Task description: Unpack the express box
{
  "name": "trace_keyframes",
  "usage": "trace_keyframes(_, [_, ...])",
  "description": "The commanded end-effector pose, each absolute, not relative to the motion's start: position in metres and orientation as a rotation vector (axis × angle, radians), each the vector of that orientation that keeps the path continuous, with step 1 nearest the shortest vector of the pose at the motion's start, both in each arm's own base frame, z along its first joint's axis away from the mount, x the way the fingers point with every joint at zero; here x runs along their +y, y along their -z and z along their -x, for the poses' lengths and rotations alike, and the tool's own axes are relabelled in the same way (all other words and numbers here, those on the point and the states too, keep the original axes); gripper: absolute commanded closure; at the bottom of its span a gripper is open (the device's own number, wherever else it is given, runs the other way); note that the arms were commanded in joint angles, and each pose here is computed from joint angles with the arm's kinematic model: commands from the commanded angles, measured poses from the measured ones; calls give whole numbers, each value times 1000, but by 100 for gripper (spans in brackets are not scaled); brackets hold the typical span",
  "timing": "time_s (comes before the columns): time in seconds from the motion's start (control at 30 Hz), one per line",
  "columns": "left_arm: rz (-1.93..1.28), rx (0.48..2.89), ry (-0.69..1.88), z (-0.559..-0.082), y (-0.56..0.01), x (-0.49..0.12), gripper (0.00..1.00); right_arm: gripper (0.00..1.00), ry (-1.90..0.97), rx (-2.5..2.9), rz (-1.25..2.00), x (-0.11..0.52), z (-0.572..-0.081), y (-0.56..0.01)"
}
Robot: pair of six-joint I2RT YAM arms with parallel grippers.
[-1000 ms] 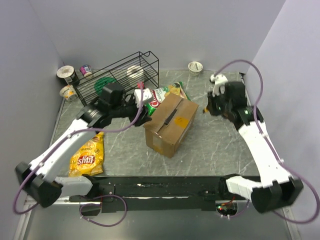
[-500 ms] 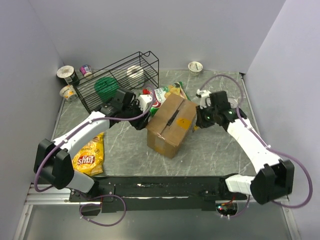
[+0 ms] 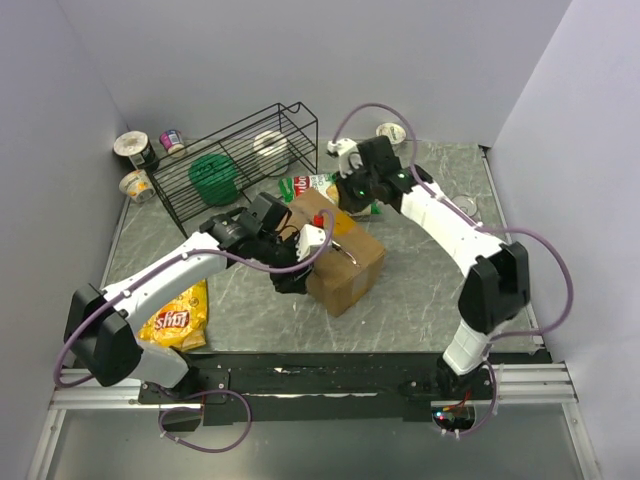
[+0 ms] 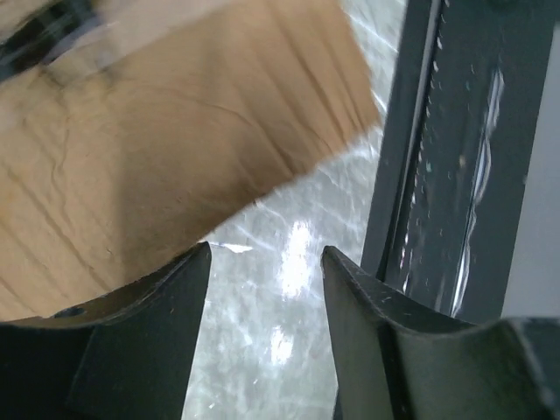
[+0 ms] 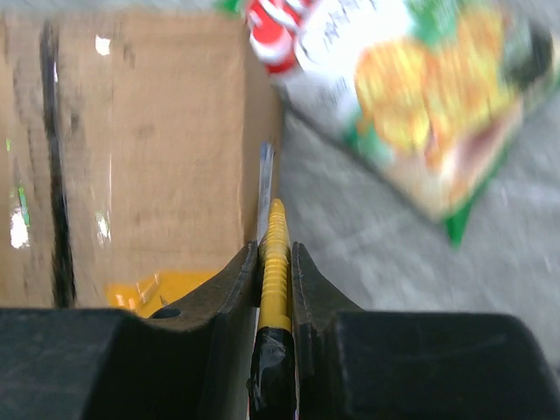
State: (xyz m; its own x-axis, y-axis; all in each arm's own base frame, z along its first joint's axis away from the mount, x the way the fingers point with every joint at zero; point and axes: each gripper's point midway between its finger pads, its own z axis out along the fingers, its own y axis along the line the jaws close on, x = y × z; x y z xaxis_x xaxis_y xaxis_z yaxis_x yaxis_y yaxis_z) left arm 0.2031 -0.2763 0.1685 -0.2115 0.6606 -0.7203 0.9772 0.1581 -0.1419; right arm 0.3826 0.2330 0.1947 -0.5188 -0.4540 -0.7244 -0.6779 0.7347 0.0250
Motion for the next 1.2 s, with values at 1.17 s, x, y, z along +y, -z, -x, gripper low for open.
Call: trace_keyframes(1.17, [-626,2185,835,-328,-232,-230,19,100,-549,2249,574,155,-265,-204])
